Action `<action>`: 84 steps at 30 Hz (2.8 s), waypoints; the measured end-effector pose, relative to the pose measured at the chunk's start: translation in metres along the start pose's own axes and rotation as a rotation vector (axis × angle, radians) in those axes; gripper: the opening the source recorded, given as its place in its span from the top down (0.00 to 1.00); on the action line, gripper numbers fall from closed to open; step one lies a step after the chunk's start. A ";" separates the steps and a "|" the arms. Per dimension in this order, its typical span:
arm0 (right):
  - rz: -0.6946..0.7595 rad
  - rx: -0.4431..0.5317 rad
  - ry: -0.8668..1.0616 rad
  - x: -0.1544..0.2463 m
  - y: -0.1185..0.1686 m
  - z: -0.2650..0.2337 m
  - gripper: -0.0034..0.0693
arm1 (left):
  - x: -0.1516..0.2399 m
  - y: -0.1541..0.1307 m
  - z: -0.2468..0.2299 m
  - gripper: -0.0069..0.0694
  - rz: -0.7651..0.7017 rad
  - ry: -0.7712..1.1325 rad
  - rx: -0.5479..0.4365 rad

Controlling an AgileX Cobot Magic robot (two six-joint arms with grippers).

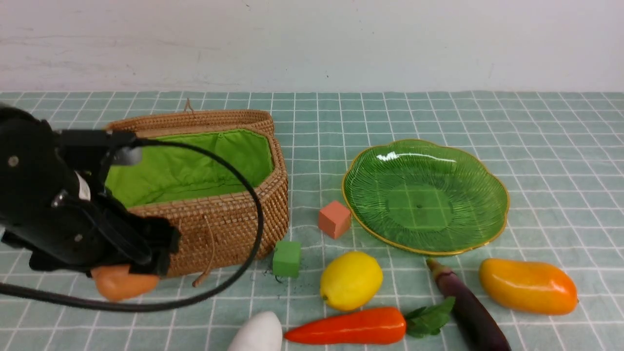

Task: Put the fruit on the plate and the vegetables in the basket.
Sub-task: Grab a potato with your left arm and place it in the basket on the left, then grab a tomato with your left arm and place it on the plate on the right.

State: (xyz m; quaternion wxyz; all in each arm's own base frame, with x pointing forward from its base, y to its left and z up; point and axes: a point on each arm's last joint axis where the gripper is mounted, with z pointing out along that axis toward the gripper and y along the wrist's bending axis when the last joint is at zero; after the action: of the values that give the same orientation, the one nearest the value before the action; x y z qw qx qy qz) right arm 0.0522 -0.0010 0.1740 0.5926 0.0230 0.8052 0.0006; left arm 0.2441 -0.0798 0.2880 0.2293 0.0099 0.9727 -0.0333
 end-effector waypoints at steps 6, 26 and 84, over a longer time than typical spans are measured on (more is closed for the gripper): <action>0.000 0.000 0.000 0.000 0.000 0.000 0.62 | -0.046 -0.005 -0.034 0.12 -0.084 -0.247 0.015; 0.000 0.000 0.000 0.000 0.000 0.000 0.62 | -0.110 -0.016 0.025 0.04 -0.054 -0.216 -0.165; 0.001 0.000 0.000 0.000 0.000 0.000 0.62 | 0.084 0.006 0.078 0.25 -0.079 0.168 0.090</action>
State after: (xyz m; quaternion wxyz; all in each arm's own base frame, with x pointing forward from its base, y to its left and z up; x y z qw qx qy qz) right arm 0.0522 -0.0010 0.1740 0.5926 0.0233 0.8052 0.0010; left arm 0.2039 -0.0792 0.1805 0.1445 -0.0155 0.9857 -0.0849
